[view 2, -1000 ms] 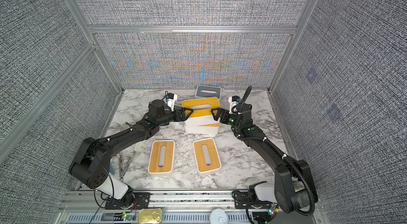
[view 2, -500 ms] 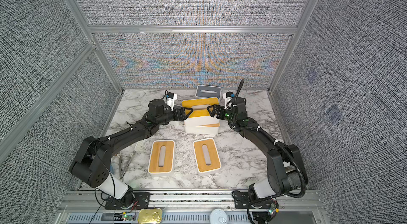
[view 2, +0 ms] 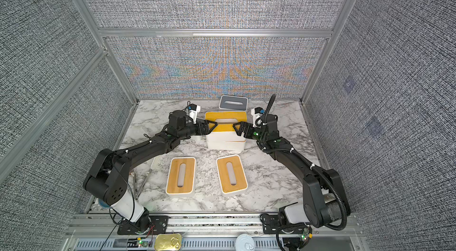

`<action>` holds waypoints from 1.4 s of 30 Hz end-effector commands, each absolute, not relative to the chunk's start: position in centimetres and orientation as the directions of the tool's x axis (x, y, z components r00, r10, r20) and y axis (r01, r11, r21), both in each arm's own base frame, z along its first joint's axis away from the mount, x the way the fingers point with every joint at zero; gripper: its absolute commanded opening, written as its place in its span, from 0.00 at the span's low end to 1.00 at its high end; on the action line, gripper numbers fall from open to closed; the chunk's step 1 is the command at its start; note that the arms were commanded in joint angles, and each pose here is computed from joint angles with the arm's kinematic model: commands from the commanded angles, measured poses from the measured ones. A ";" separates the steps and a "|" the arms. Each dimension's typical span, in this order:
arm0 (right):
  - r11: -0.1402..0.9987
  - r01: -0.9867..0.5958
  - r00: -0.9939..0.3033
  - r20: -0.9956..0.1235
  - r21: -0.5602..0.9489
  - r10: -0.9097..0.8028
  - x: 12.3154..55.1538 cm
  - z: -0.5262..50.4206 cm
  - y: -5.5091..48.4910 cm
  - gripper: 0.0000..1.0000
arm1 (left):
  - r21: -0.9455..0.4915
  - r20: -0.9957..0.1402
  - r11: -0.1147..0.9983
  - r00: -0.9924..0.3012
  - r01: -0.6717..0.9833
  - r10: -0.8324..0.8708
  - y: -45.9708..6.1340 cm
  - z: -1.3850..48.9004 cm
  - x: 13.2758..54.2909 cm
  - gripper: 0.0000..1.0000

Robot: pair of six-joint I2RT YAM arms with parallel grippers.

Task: Stack the tissue boxes
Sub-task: Adjust the tissue box on the tissue box.

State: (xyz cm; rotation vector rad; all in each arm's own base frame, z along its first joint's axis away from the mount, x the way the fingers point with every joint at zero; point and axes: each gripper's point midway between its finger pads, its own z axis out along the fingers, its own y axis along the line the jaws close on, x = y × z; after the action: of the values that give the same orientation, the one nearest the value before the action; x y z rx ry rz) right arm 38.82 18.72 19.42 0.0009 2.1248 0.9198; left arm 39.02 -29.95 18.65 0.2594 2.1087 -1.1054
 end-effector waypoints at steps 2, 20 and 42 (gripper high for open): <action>0.713 -0.314 -0.675 -0.676 0.627 0.298 38.9 20.0 19.3 1.00 | -0.634 -0.686 0.591 -0.715 0.499 -0.131 -30.4 18.8 39.1 0.99; 0.725 -0.305 -0.665 -0.683 0.617 0.301 38.6 20.0 19.0 0.99 | -0.646 -0.673 0.583 -0.729 0.493 -0.129 -30.6 18.3 39.9 0.99; 0.785 -0.228 -0.549 -0.742 0.576 0.386 35.6 24.5 15.6 0.99 | -0.594 -0.766 0.613 -0.598 0.521 -0.234 -25.7 24.7 35.5 0.99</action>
State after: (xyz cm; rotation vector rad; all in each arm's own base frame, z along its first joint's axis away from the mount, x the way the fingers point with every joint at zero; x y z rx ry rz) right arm 36.18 16.58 24.68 0.0582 1.9876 0.8458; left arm 36.11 -26.50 24.06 0.2387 1.9866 -1.0904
